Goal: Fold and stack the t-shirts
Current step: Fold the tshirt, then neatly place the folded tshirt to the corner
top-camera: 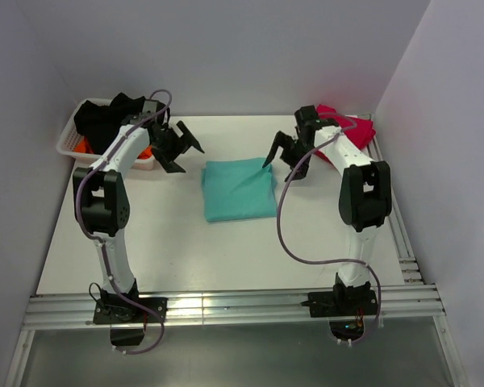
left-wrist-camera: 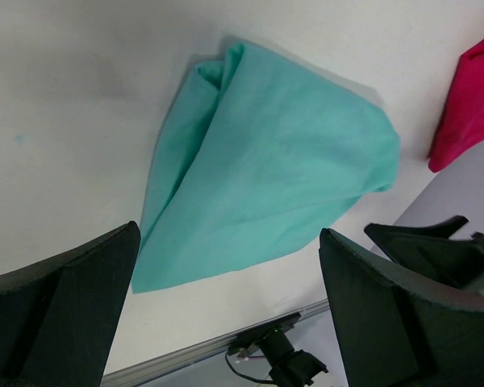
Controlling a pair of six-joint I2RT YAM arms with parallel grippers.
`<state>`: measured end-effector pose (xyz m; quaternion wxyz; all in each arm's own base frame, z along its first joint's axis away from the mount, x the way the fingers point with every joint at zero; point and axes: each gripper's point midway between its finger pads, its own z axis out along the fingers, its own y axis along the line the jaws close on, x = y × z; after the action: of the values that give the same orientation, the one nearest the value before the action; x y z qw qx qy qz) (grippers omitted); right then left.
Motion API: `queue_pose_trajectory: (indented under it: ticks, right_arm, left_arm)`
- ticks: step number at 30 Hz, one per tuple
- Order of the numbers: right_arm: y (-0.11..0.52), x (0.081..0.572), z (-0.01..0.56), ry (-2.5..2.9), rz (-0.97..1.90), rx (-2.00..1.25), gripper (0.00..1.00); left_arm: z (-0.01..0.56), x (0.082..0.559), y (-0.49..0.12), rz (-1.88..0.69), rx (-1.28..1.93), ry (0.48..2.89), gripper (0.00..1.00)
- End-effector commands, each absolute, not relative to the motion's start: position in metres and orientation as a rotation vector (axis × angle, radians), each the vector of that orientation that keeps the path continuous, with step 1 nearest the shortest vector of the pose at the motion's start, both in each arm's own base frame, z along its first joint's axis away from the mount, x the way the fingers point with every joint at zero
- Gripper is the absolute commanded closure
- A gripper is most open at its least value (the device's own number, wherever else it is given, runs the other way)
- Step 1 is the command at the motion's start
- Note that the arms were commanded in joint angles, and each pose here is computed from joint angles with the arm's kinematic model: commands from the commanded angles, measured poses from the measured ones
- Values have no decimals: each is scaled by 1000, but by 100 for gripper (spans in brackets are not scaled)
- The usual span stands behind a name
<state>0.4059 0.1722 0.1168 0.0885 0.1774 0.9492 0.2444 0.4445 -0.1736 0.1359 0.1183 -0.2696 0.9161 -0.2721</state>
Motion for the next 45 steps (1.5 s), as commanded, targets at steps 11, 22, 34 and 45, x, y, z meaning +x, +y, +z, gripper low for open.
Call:
queue_pose_trajectory:
  ticks: [11,22,34,45]
  right_arm:
    - [175,404,38,2896,644,483,0]
    - [209,389,3,2956,632,433,16]
    - [193,393,27,2949,471,388,100]
    - [134,466,122,2758,225,378,100]
  left_arm:
    - [199,398,-155,-750,-695,2606,1]
    - [206,360,-137,-646,-713,2615,1]
    - [205,338,-129,-630,-732,2596,1]
    - [198,320,-131,-691,-761,2568,0]
